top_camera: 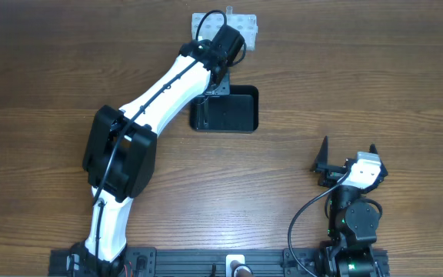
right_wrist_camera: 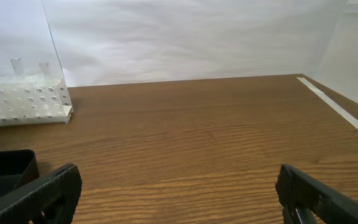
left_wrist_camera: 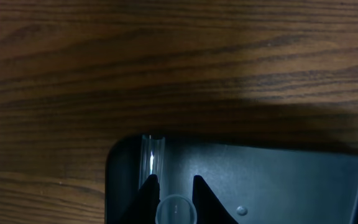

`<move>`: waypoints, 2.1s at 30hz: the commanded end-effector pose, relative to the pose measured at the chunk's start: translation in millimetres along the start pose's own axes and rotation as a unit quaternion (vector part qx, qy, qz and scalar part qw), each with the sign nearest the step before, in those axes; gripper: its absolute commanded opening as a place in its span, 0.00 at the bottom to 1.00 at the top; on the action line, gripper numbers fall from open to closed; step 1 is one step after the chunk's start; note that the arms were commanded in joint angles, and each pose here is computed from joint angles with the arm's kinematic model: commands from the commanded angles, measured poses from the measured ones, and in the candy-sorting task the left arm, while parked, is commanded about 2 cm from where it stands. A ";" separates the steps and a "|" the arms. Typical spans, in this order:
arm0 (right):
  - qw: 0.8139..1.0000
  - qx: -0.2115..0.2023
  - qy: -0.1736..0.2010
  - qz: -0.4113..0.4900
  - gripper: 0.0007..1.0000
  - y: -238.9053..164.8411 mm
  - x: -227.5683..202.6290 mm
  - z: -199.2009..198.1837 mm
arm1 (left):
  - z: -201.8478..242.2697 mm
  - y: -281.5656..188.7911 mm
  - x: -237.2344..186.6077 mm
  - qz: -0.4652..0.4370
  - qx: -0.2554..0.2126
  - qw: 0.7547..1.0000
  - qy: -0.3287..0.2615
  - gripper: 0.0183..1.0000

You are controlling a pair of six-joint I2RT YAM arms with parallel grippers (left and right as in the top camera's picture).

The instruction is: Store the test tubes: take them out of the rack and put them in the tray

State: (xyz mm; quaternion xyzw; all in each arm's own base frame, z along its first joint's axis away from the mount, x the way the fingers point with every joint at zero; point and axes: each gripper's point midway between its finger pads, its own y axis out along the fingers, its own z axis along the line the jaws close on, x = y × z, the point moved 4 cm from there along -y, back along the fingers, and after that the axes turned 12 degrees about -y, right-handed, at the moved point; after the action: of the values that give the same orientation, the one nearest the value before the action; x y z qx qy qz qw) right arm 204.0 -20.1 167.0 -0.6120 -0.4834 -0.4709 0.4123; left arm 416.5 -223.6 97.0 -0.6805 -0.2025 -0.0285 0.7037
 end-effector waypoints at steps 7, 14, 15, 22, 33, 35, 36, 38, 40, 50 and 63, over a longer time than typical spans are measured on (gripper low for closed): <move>1.000 0.000 0.005 -0.001 0.99 0.2 -1.9 0.2 | -2.2 -7.9 2.7 -0.008 -0.008 1.000 -0.007 0.41; 1.000 0.000 0.005 -0.001 0.99 0.2 -1.9 0.2 | 4.1 -108.2 56.0 -0.166 -0.065 0.984 -0.030 0.64; 1.000 0.000 0.005 -0.001 0.99 0.2 -1.9 0.2 | 4.8 -129.6 67.0 -0.199 -0.084 0.976 -0.019 0.69; 1.000 0.000 0.005 -0.001 0.99 0.2 -1.9 0.2 | 45.7 -225.0 110.5 -0.358 -0.143 0.923 0.005 0.86; 1.000 0.000 0.005 -0.001 0.99 0.2 -1.9 0.2 | 165.1 -239.2 78.9 -0.457 -0.188 0.869 0.000 0.98; 1.000 0.000 0.005 -0.001 0.99 0.2 -1.9 0.2 | 179.9 -236.4 62.2 -0.471 -0.185 0.863 -0.006 0.98; 1.000 0.000 0.005 -0.001 0.99 0.2 -1.9 0.2 | 186.7 -235.2 52.9 -0.477 -0.185 0.859 -0.010 0.98; 1.000 0.000 0.005 -0.001 0.99 0.2 -1.9 0.3 | 196.7 -233.1 36.0 -0.490 -0.186 0.851 -0.014 0.99; 1.000 0.000 0.005 -0.001 0.99 0.2 -1.9 0.2 | 204.2 -230.6 18.0 -0.505 -0.189 0.842 -0.013 1.00; 1.000 0.000 0.005 -0.001 0.99 0.2 -1.9 0.3 | 233.0 -202.7 -60.5 -0.570 -0.208 0.795 -0.016 1.00; 1.000 0.000 0.005 -0.001 0.99 0.2 -1.9 0.2 | 252.5 -173.2 -101.8 -0.617 -0.226 0.754 -0.009 1.00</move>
State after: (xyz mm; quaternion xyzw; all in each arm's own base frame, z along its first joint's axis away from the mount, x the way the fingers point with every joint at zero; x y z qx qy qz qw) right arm 204.0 -20.1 167.0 -0.6121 -0.4834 -0.4708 0.4122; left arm 210.4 -13.5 229.5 -0.5488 -0.5804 -0.4771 0.3666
